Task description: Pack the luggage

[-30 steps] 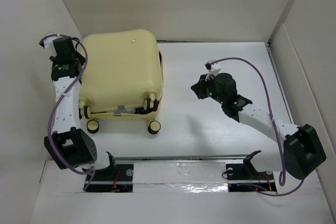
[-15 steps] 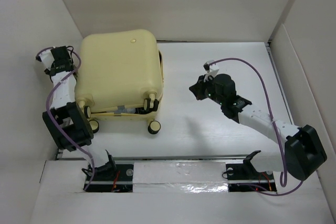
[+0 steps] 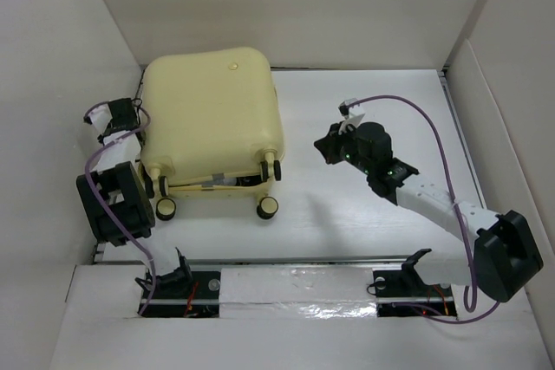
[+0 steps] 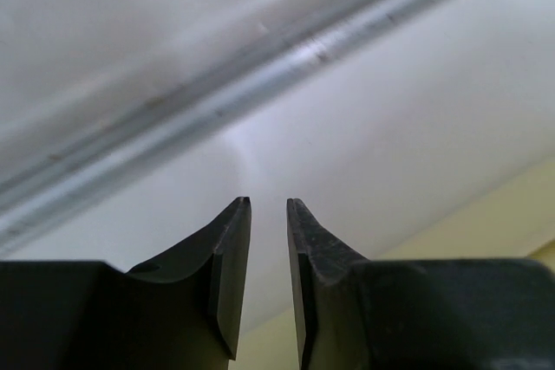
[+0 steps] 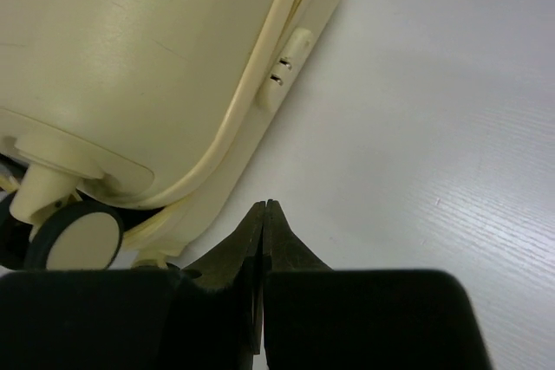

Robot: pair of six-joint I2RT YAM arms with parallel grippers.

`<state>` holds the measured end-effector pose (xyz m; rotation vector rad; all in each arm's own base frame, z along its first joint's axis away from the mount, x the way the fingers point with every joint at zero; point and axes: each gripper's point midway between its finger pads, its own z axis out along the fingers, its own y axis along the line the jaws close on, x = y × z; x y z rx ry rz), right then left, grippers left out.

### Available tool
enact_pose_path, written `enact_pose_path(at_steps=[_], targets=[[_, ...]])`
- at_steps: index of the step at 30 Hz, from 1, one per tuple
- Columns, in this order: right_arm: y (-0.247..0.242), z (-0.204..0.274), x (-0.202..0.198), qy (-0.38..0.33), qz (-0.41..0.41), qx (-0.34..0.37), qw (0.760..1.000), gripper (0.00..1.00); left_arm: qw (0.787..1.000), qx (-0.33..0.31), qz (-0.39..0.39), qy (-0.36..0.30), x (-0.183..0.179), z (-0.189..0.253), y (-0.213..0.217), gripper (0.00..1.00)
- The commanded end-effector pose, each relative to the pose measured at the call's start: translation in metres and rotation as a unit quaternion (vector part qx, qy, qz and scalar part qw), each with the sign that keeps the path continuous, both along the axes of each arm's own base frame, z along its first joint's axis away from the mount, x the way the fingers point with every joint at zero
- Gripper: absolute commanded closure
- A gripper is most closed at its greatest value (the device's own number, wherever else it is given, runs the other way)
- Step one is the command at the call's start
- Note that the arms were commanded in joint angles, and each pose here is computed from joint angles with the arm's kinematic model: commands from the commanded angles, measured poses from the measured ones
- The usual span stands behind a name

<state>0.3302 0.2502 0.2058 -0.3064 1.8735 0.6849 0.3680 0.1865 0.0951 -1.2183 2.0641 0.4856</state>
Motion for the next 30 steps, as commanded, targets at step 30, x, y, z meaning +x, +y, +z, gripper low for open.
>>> enact_pose_path(at_steps=[30], targets=[[-0.166,0.075,-0.001,-0.093,-0.288,0.036,0.953,0.97,0.883,-0.08,-0.392,-0.244,-0.118,0.121,-0.361,0.71]])
